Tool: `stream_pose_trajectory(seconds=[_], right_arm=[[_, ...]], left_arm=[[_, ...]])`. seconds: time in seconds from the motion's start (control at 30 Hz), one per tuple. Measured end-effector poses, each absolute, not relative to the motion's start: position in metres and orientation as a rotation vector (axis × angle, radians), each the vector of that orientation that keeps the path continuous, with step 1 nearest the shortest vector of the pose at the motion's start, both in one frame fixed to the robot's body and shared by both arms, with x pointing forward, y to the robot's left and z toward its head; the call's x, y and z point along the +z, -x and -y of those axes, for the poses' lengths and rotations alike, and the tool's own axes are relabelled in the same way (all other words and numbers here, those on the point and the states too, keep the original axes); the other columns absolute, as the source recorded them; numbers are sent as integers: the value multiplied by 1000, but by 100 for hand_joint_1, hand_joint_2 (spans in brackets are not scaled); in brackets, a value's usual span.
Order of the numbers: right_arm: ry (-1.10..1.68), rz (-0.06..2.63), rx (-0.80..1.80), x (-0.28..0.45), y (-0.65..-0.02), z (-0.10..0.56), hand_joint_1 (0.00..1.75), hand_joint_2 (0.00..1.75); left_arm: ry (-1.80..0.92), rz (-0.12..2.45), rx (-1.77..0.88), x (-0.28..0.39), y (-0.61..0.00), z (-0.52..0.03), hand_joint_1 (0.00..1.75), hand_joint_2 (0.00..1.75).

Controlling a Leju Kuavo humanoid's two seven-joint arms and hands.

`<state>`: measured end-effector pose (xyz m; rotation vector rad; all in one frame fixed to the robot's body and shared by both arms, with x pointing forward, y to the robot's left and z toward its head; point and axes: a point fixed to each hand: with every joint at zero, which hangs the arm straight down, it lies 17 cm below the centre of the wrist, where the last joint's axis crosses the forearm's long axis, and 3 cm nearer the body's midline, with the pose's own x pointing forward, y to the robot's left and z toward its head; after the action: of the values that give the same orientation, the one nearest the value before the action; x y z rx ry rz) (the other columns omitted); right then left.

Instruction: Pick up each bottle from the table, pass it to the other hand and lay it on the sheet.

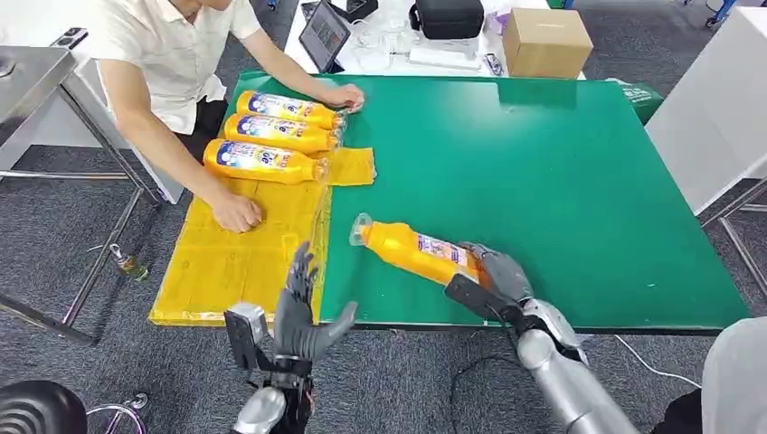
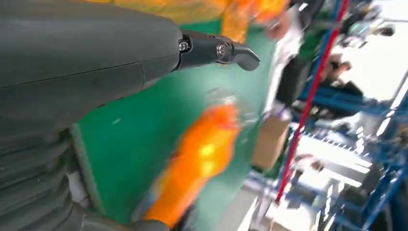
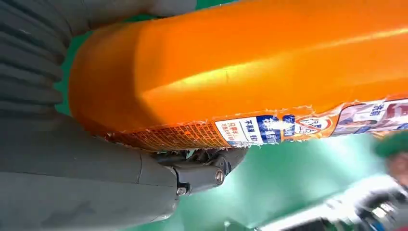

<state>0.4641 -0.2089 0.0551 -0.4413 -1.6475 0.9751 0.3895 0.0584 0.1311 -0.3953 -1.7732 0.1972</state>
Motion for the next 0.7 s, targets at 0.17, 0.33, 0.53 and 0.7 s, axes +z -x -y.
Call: stream_pose_trajectory(seconds=[0.17,0.33,0.53,0.7], right_arm=[[448,1757,918,88,-462,193,175,175],[343,1801,875,96,-456,169,175,175],[188,1824,884,95,-440,125,175,175],[94,1848,965,91,-421,89,175,175]], left_arm=[[425,1752,200,125,-383,-54,0,175],[548,1678,209,128,-379,-40,0,175],[461,1765,164,137,-379,-44,0,175],[400,1804,147,148,-386,-43,0,175]])
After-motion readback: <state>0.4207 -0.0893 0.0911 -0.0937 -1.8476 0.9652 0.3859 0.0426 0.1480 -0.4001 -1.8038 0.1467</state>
